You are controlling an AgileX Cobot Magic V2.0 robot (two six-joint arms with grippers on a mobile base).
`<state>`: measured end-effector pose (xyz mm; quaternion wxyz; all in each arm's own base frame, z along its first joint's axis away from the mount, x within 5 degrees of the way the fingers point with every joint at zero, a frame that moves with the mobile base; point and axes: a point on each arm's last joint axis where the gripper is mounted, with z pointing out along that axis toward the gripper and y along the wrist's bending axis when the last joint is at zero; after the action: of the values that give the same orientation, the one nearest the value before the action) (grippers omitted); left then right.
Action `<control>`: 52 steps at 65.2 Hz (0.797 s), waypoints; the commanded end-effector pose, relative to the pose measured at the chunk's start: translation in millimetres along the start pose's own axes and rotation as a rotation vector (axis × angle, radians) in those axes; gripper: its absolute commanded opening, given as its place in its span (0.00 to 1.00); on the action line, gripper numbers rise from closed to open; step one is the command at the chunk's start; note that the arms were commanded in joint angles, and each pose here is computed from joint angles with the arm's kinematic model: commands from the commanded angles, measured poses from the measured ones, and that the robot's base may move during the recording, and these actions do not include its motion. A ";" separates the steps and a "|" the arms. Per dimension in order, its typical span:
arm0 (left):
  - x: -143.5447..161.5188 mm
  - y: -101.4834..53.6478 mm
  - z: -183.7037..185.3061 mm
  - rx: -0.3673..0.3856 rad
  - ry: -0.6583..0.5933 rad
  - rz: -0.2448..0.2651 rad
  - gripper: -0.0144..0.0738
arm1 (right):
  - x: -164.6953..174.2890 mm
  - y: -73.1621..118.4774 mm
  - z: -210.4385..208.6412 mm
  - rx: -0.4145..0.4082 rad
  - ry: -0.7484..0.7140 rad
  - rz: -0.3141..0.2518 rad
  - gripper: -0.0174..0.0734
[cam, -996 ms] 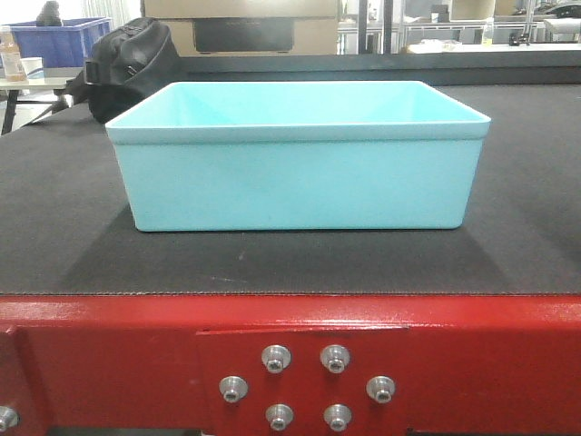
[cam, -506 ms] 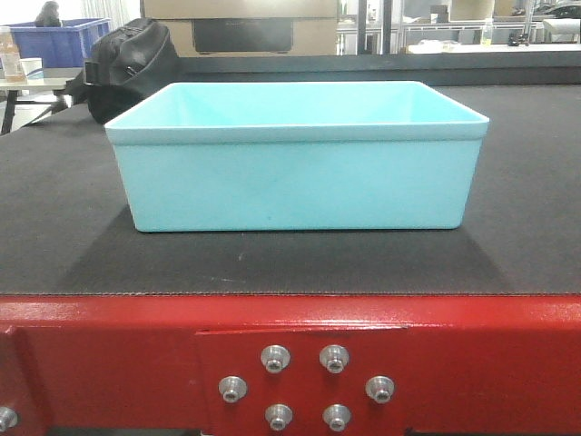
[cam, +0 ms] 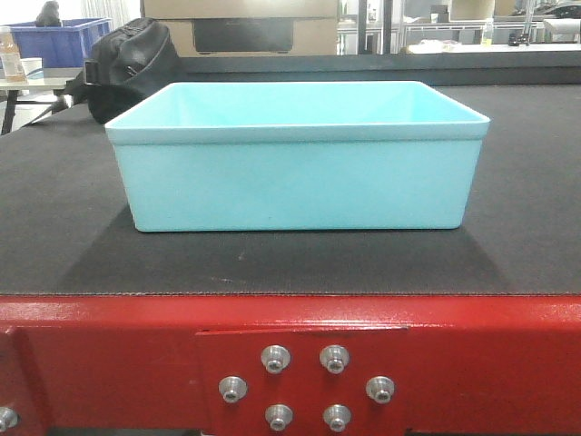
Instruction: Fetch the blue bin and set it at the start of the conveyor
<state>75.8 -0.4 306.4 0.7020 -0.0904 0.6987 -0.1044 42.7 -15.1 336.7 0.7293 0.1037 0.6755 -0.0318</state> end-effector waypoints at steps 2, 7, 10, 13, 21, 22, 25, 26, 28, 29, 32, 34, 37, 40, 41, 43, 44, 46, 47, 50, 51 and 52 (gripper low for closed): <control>-1.2 -0.7 -0.5 0.009 -0.017 0.005 0.04 | -3.0 0.2 -1.3 -0.001 -0.028 -0.021 0.01; -1.2 -0.7 -0.5 0.009 -0.017 0.005 0.04 | -3.6 0.5 -1.3 -0.004 -0.035 -0.022 0.01; -1.2 -0.7 -0.5 0.009 -0.017 0.005 0.04 | -4.8 1.1 -1.4 -0.011 -0.047 -0.022 0.01; -1.2 -0.7 -0.5 0.009 -0.017 0.005 0.04 | -5.1 1.3 -1.4 -0.013 -0.051 -0.022 0.01; -1.2 -0.7 -0.5 0.009 -0.017 0.005 0.04 | -4.9 1.8 -1.3 -0.018 -0.050 -0.037 0.01; -1.2 -0.7 -0.5 0.009 -0.017 0.005 0.04 | -4.4 2.6 -1.2 -0.026 -0.050 -0.051 0.01; -1.2 -0.7 -0.5 0.009 -0.017 0.005 0.04 | -3.5 4.4 -1.2 -0.045 -0.042 -0.108 0.01; -1.2 -0.7 -0.5 0.009 -0.017 0.005 0.04 | -3.3 5.1 -1.2 -0.052 -0.041 -0.164 0.01; -1.2 -0.7 -0.5 0.009 -0.017 0.005 0.04 | -2.3 6.7 -1.4 -0.069 -0.035 -0.241 0.01; -1.2 -0.7 -0.5 0.009 -0.017 0.005 0.04 | -1.9 7.3 -1.5 -0.075 -0.032 -0.266 0.01; -1.2 -0.7 -0.5 0.009 -0.017 0.005 0.04 | -0.4 9.0 -1.4 -0.090 -0.025 -0.306 0.01; -1.2 -0.7 -0.5 0.009 -0.017 0.005 0.04 | 1.7 9.5 -1.0 -0.093 -0.015 -0.311 0.01; -1.3 -0.8 -0.5 0.010 -0.018 0.005 0.04 | 5.8 9.7 0.2 -0.093 -0.002 -0.282 0.01; -1.5 -0.9 -0.5 0.011 -0.020 0.005 0.04 | 14.0 9.5 3.0 -0.090 0.011 -0.253 0.01; -1.5 -1.0 -0.5 0.012 -0.021 0.005 0.04 | 16.5 9.1 4.0 -0.086 0.013 -0.254 0.01; -1.7 -1.1 -0.5 0.013 -0.022 0.005 0.04 | 22.2 8.8 5.7 -0.086 0.012 -0.241 0.01; -1.7 -1.1 -0.5 0.013 -0.022 0.005 0.04 | 25.0 8.6 6.3 -0.087 0.009 -0.237 0.01; -1.8 -1.1 -0.5 0.014 -0.023 0.005 0.04 | 32.6 8.0 7.7 -0.087 -0.001 -0.233 0.01; -1.8 -1.1 -0.5 0.014 -0.023 0.005 0.04 | 35.5 7.7 7.6 -0.087 -0.009 -0.229 0.01; -1.8 -1.1 -0.5 0.014 -0.023 0.005 0.04 | 46.4 6.4 7.8 -0.086 -0.026 -0.223 0.01; -1.8 -1.2 -0.5 0.014 -0.024 0.005 0.04 | 49.4 6.1 7.3 -0.085 -0.030 -0.223 0.01; -1.8 -1.2 -0.5 0.014 -0.024 0.005 0.04 | 52.3 5.7 6.7 -0.085 -0.035 -0.222 0.01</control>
<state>75.8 -0.5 306.6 0.7026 -0.0901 0.6980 -0.1048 55.5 -5.8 295.3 0.7168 -0.0046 0.6925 -0.0808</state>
